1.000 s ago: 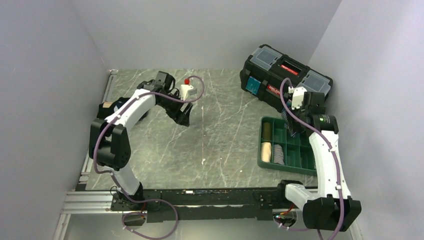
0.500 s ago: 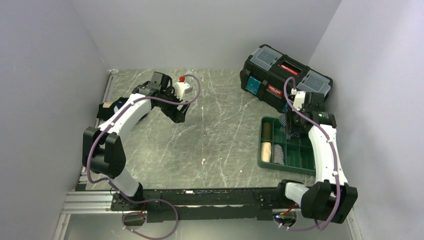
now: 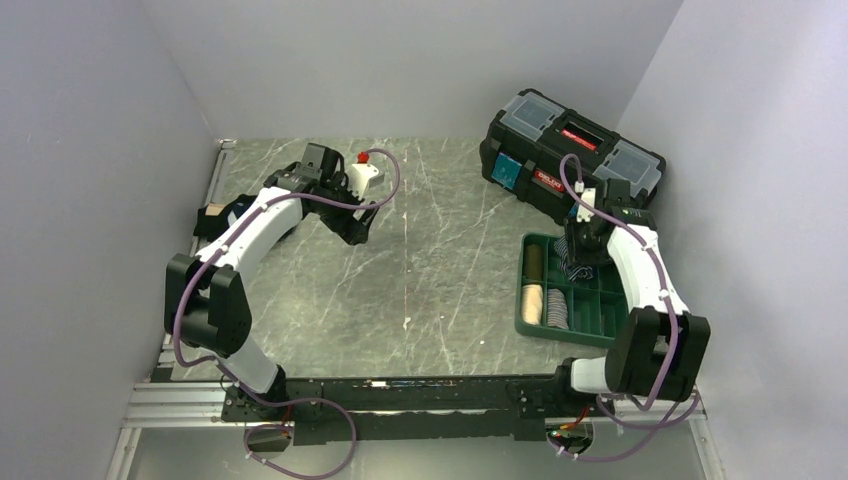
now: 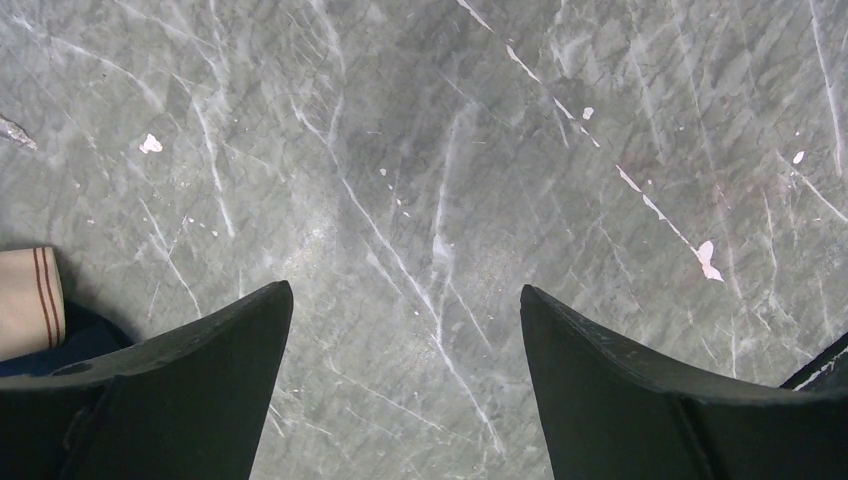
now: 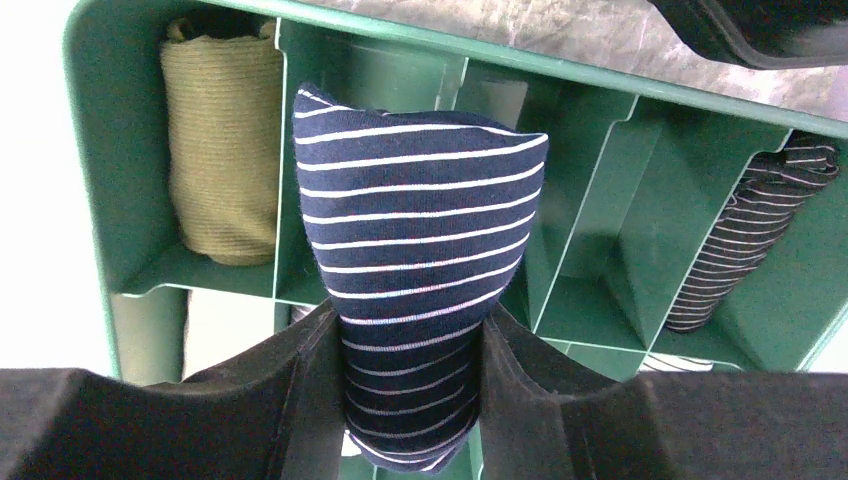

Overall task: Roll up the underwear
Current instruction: Place the underwear in the storage box.

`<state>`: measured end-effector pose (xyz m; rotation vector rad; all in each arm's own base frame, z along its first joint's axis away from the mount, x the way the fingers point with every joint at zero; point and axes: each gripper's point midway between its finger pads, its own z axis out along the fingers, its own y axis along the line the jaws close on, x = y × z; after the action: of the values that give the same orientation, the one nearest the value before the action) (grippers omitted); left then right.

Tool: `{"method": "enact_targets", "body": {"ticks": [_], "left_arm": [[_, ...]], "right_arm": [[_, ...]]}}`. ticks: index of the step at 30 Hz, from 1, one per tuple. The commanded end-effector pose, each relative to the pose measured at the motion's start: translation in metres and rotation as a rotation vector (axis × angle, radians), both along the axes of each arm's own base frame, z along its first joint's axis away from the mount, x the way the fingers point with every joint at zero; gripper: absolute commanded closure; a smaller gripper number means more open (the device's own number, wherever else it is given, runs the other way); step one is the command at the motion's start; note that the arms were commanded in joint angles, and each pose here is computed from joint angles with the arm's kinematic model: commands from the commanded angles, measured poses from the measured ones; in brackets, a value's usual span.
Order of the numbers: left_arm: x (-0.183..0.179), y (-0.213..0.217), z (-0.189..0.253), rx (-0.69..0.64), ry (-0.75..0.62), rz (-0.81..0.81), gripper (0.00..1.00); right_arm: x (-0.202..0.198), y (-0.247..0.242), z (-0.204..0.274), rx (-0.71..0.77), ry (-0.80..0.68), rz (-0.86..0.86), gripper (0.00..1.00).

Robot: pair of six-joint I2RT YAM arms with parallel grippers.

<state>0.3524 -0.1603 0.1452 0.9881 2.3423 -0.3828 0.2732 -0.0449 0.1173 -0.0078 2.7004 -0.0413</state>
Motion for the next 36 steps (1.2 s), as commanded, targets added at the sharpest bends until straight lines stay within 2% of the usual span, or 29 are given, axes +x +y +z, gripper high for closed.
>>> {"method": "enact_targets", "body": {"ticks": [1,20,36], "left_arm": [[0.002,-0.002,0.021,-0.026,-0.068,-0.013,0.11],[0.001,-0.002,0.015,-0.023,-0.050,-0.015,0.12],[0.003,-0.001,0.007,-0.011,-0.024,0.003,0.12]], "right_arm": [[0.022,-0.008,0.012,-0.058,-0.051,-0.036,1.00],[0.037,0.010,-0.020,-0.031,0.098,0.005,1.00],[0.037,0.038,-0.033,0.025,0.135,0.066,1.00]]}}
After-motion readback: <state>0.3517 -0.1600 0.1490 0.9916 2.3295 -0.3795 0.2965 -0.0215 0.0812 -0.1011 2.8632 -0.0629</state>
